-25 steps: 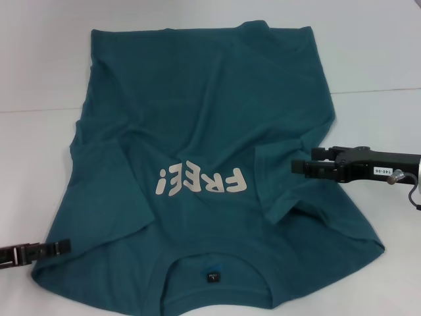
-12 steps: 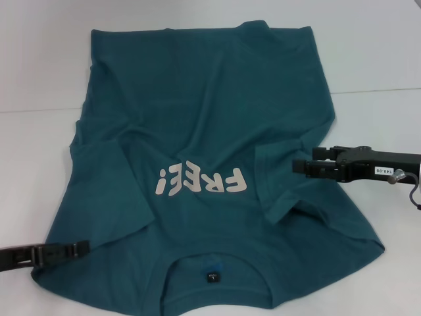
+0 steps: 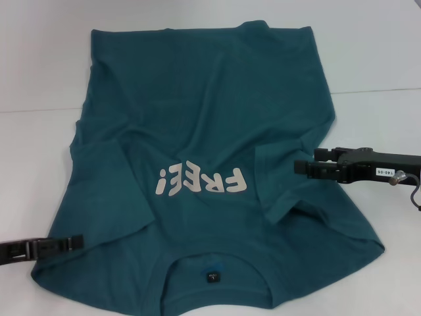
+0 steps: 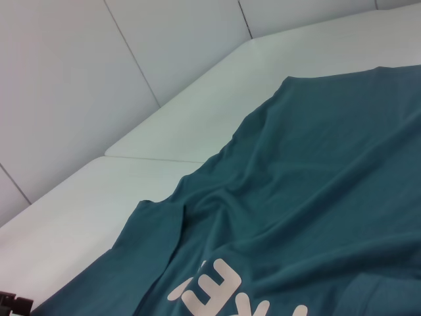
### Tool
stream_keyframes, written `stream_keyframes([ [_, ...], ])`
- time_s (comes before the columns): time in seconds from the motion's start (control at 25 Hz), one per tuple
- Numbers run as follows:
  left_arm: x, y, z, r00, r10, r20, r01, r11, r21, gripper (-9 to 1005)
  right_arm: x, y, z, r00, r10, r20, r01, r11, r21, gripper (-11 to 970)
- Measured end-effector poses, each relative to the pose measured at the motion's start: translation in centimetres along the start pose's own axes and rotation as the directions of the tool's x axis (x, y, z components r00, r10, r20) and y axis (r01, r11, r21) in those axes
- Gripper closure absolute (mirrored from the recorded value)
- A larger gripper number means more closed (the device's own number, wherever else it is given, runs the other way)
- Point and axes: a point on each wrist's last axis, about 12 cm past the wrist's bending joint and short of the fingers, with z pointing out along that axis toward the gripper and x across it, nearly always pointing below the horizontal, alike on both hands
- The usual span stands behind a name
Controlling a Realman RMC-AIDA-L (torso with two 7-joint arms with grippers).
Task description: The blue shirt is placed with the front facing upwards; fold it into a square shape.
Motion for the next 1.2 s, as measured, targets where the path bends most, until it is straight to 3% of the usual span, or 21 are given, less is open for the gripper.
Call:
stream_keyframes([
  [0.64, 0.9, 1.3, -0.8, 0.999, -0.034, 0.024, 0.035, 0.997, -0.074, 109, -0.2, 0.0, 0.1, 1.0, -0.003, 0.002, 0.003, 1.0, 0.002, 128],
  [1.2, 1.0, 0.9, -0.4, 1.0, -0.026, -0.008, 0.026, 0.999, -0.047, 109, -0.3, -0.1, 0.1, 1.0, 0.001, 0.003, -0.001, 1.0, 0.012, 128],
])
